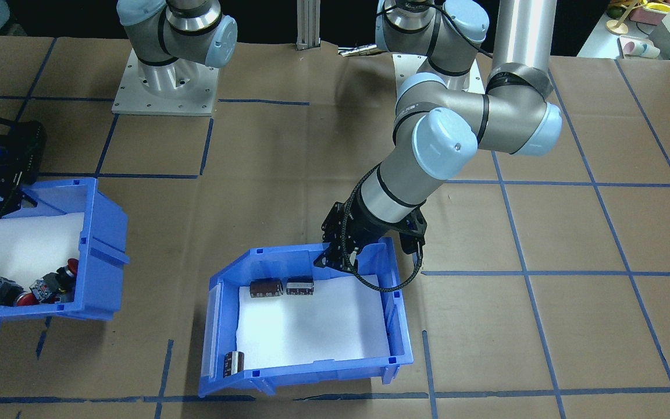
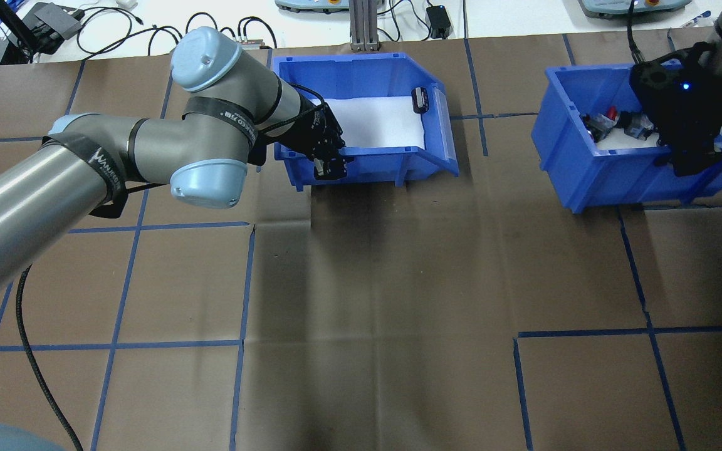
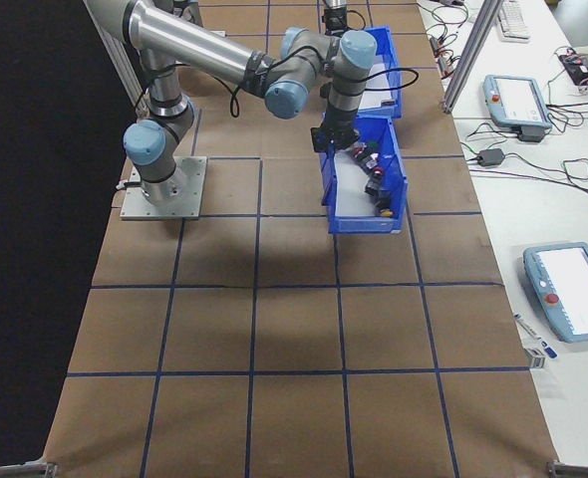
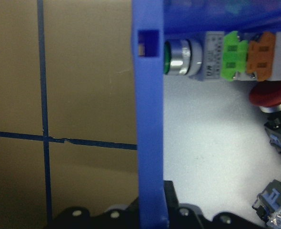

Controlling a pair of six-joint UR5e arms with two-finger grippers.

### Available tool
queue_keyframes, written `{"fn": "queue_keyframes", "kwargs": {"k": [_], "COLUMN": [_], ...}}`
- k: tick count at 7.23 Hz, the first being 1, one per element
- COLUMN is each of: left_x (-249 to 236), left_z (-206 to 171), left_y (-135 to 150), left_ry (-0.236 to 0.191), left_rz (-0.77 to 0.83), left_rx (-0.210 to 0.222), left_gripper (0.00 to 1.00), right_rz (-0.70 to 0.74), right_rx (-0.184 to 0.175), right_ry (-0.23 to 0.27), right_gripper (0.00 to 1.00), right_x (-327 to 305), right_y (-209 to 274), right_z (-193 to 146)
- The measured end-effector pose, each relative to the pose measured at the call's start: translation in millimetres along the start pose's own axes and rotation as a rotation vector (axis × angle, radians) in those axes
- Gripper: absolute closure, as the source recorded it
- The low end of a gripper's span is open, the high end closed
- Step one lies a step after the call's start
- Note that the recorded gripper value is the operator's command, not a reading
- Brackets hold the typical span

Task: Place battery box in front

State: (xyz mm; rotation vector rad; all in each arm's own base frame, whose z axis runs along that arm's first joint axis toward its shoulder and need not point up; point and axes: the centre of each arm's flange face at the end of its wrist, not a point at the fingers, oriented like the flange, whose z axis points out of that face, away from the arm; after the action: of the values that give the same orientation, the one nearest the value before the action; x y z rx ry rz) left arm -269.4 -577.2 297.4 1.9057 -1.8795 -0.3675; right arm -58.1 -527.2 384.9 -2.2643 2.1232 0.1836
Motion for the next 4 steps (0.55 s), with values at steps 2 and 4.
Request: {"fn": "queue_keyframes", "kwargs": {"k": [2,4], "left_x": [9,10], "left_z": [18,22], "left_y": [4,3], "left_ry": [-0.039,-0.07], "left_rz": [-0.015,-0.015], "left_rx": [-0.085,-0.139], "left_gripper": [0.7,0.27], "right_rz": [-0.005,-0.006], "right_rx": [0.0,0.0], "right_ry": [-0.009,-0.015], "right_gripper": [0.99,0.99], "right_x": [-18,-22], "right_y": [-1,-2], "right_z": [9,12]}}
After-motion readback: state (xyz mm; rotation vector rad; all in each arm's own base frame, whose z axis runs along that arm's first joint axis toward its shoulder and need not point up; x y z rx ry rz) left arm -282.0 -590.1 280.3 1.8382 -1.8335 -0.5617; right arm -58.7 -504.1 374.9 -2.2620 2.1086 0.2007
